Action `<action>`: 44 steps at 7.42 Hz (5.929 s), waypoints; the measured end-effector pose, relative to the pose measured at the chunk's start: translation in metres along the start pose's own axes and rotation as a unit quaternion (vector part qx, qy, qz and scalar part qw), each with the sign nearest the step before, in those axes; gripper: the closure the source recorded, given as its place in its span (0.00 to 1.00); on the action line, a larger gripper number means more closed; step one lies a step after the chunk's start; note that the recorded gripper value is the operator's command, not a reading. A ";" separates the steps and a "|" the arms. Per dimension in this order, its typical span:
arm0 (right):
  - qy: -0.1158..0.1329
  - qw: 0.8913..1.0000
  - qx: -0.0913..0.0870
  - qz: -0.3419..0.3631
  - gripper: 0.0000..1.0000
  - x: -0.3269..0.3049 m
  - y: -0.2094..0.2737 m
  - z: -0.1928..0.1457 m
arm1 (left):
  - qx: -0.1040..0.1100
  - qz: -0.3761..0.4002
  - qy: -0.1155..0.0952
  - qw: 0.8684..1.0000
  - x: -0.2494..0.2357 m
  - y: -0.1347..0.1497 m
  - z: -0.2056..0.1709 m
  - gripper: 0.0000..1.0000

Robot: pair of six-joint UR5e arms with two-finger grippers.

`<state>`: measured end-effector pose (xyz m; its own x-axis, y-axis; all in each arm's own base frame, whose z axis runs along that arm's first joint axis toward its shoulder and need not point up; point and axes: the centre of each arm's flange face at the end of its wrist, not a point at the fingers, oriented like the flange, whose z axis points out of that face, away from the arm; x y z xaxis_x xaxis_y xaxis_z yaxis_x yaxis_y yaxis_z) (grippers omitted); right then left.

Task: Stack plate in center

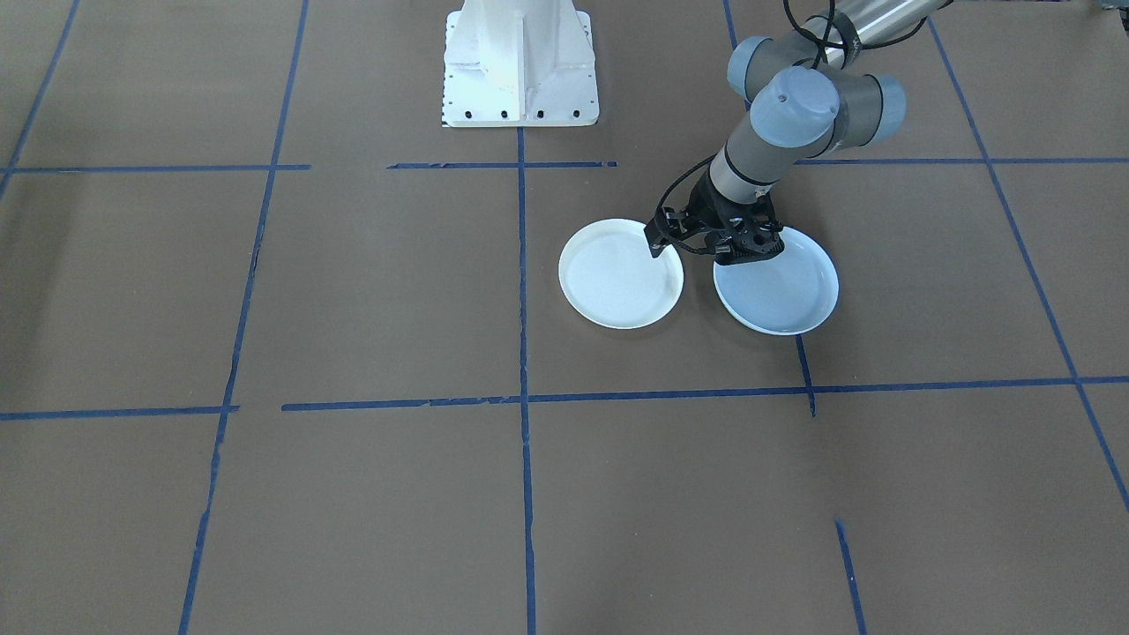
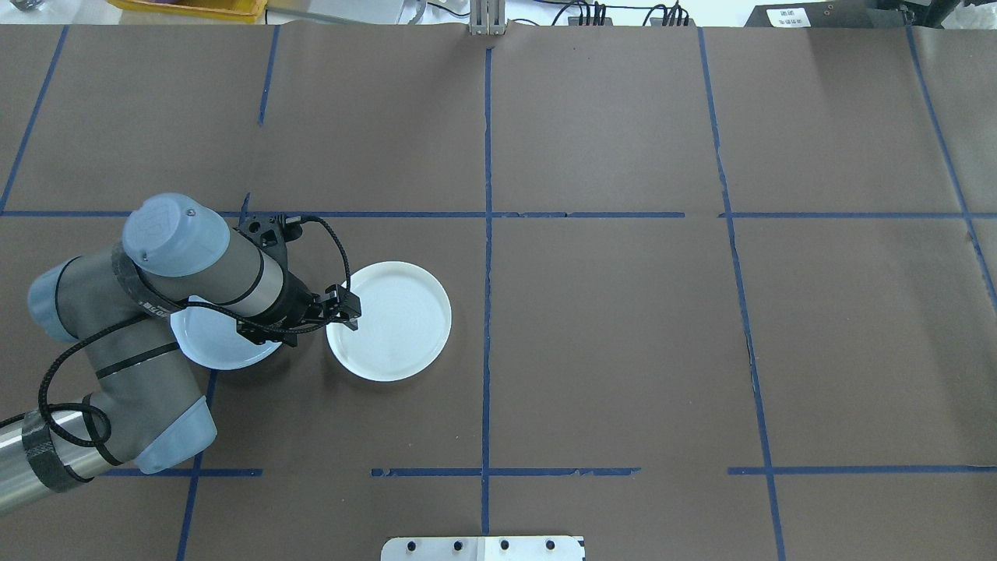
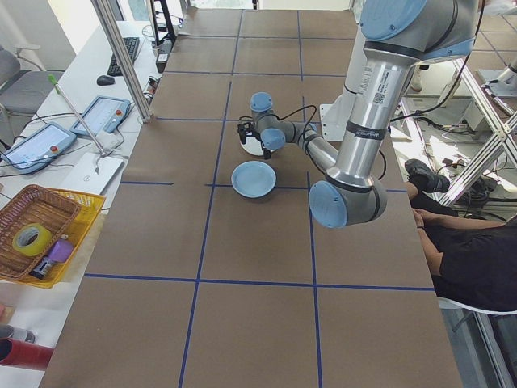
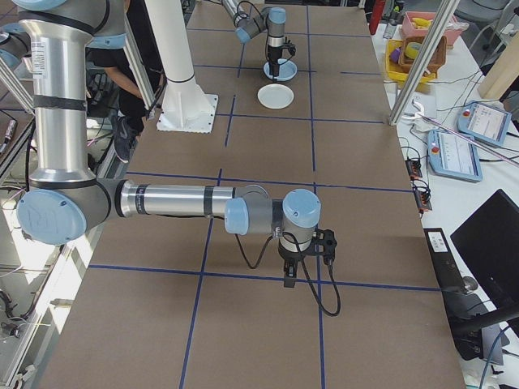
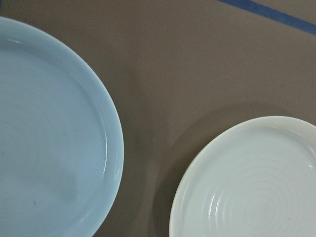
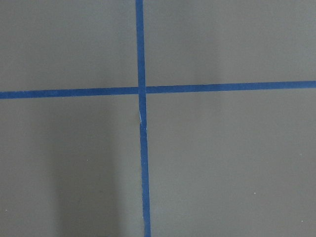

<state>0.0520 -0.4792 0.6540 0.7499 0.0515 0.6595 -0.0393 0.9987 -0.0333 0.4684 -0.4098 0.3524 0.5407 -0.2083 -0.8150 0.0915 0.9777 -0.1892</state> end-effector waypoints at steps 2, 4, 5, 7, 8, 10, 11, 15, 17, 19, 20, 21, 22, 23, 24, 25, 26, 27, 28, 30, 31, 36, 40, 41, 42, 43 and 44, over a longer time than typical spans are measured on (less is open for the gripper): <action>0.000 1.000 0.000 0.000 0.00 0.000 0.000 0.000 | -0.005 0.000 -0.005 1.000 0.003 0.003 0.010 0.36; 0.000 1.000 0.000 0.000 0.00 0.000 0.000 0.000 | -0.003 -0.002 -0.011 1.000 0.003 -0.001 0.018 0.50; 0.001 1.000 0.000 0.000 0.00 0.000 0.000 0.000 | -0.001 -0.002 -0.013 1.000 0.003 -0.002 0.019 0.64; 0.001 1.000 0.000 0.000 0.00 0.000 0.000 0.000 | 0.001 -0.002 -0.013 1.000 0.003 -0.003 0.020 1.00; 0.000 1.000 0.000 0.000 0.00 0.000 0.000 0.000 | 0.001 -0.001 -0.013 1.000 0.004 -0.003 0.019 1.00; 0.000 1.000 0.000 0.000 0.00 0.000 0.000 0.000 | 0.002 0.000 -0.011 1.000 0.005 -0.002 0.017 1.00; 0.000 1.000 0.000 0.000 0.00 0.000 0.000 0.000 | 0.003 0.000 -0.008 1.000 0.005 -0.002 0.014 1.00; 0.000 1.000 0.000 0.000 0.00 0.000 0.000 0.000 | 0.009 0.014 0.012 1.000 0.009 -0.004 -0.066 1.00; 0.000 1.000 0.000 0.000 0.00 0.000 0.000 0.000 | 0.009 0.033 0.009 0.999 0.007 0.003 -0.097 1.00; 0.000 1.000 0.000 0.000 0.00 0.000 0.000 0.000 | 0.022 0.063 -0.004 0.998 -0.031 -0.014 -0.106 1.00; 0.000 1.000 0.000 0.000 0.00 0.000 0.000 0.000 | 0.032 0.077 -0.009 0.997 -0.060 -0.024 -0.109 1.00; 0.000 1.000 0.000 0.000 0.00 0.000 0.000 0.000 | 0.042 0.089 -0.010 0.995 -0.091 -0.033 -0.113 1.00; 0.000 1.000 0.000 0.000 0.00 0.000 0.000 0.000 | 0.046 0.098 -0.010 0.994 -0.119 -0.039 -0.115 1.00; 0.001 1.000 0.000 0.000 0.00 0.000 0.000 0.000 | 0.041 0.106 -0.012 0.993 -0.143 -0.044 -0.116 1.00; 0.001 1.000 0.000 0.000 0.00 0.000 0.000 0.000 | 0.035 0.109 -0.017 0.993 -0.161 -0.049 -0.115 1.00; 0.000 1.000 0.000 0.000 0.00 0.000 0.000 0.000 | 0.034 0.109 -0.020 0.993 -0.174 -0.054 -0.111 1.00; 0.001 1.000 0.000 0.000 0.00 0.000 0.000 0.000 | 0.035 0.109 -0.020 0.993 -0.183 -0.060 -0.107 1.00; 0.001 1.000 0.000 0.000 0.00 0.000 0.000 0.000 | 0.038 0.109 -0.018 0.993 -0.189 -0.065 -0.105 1.00; 0.001 1.000 0.000 0.000 0.00 0.000 0.000 0.000 | 0.041 0.108 -0.017 0.993 -0.192 -0.068 -0.105 1.00; 0.000 1.000 0.000 0.000 0.00 0.000 0.000 0.000 | 0.045 0.113 -0.016 0.992 -0.195 -0.072 -0.108 0.90; 0.000 1.000 0.000 0.000 0.00 0.000 0.000 0.000 | 0.046 0.115 -0.016 0.992 -0.196 -0.073 -0.109 0.01; 0.000 1.000 0.000 0.000 0.00 0.000 0.000 0.000 | 0.049 0.129 -0.013 0.990 -0.200 -0.078 -0.118 0.00; 0.000 1.000 0.000 0.000 0.00 0.000 0.000 0.000 | 0.081 0.195 -0.028 0.977 -0.219 -0.105 -0.153 0.00; 0.000 1.000 0.000 0.000 0.00 0.000 0.000 0.000 | 0.092 0.218 -0.047 0.970 -0.237 -0.122 -0.176 0.00; 0.001 1.000 0.000 0.000 0.00 0.000 0.000 0.000 | 0.100 0.234 -0.069 0.965 -0.256 -0.137 -0.201 0.00; 0.001 1.000 0.000 0.000 0.00 0.000 0.000 0.000 | 0.100 0.248 -0.091 0.959 -0.276 -0.149 -0.223 0.00; 0.001 1.000 0.000 -0.001 0.00 0.000 0.000 0.000 | 0.094 0.253 -0.112 0.956 -0.298 -0.159 -0.243 0.00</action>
<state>0.0521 -0.4792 0.6541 0.7507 0.0502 0.6587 -0.0384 0.9987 -0.0324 0.0895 -0.5095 0.4927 0.7191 0.2823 -0.6349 -0.0907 0.9441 0.3170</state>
